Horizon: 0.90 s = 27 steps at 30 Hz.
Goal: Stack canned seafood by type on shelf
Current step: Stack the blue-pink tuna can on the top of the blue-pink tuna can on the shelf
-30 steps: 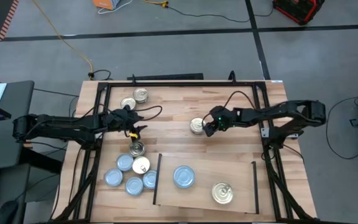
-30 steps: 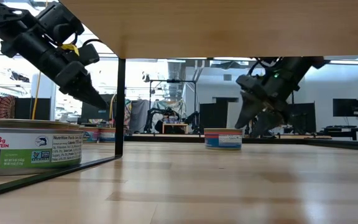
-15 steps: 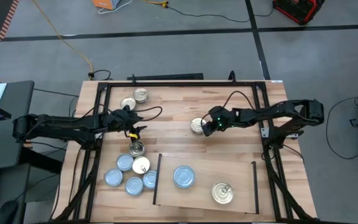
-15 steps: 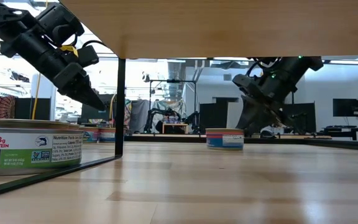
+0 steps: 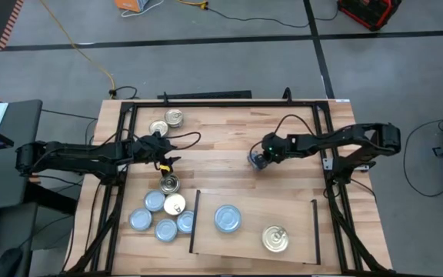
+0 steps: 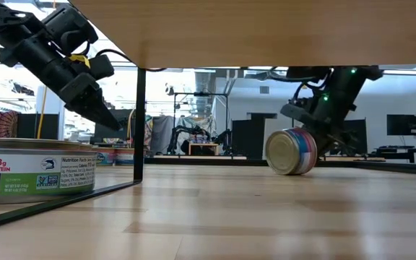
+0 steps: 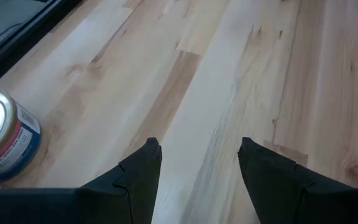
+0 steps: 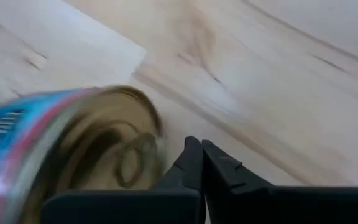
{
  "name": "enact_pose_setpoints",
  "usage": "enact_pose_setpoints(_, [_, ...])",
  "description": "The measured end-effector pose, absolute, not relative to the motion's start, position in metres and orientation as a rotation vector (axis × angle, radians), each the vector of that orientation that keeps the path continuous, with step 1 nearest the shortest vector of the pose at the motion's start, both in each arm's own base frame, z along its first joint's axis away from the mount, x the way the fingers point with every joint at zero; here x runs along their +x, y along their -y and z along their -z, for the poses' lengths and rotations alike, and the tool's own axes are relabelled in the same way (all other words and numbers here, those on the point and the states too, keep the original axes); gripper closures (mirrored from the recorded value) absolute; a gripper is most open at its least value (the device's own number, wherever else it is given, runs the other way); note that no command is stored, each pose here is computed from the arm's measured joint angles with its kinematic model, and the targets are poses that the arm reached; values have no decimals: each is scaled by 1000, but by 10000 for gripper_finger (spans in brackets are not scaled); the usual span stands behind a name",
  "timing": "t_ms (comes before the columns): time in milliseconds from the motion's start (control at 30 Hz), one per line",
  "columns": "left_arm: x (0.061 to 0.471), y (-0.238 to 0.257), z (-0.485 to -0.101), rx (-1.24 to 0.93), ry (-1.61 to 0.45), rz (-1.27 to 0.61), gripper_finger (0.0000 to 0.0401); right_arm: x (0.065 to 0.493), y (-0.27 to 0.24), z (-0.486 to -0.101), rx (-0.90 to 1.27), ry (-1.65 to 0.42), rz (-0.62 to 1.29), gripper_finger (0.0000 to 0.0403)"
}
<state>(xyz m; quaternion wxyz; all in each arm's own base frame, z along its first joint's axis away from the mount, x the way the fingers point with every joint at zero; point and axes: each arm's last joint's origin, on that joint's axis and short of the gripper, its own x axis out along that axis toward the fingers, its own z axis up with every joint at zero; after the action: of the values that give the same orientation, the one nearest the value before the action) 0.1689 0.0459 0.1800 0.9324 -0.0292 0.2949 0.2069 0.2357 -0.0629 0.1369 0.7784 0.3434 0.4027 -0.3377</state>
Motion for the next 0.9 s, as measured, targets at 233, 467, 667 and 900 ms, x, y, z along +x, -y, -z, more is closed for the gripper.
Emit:
enact_pose_setpoints(233, [169,-46,-180,-60,-607,-424,196,223,63,-155,701,-877,715,368])
enact_pose_setpoints(467, [169,-46,-180,-61,-605,-425,196,204,52,-182,589,-871,632,306])
enact_pose_setpoints(667, [170,-46,-181,-64,-587,-426,196,205,26,-196,540,-810,511,202])
enact_pose_setpoints(900, [170,-46,-182,-78,-576,-431,196,221,11,-192,523,-745,496,95])
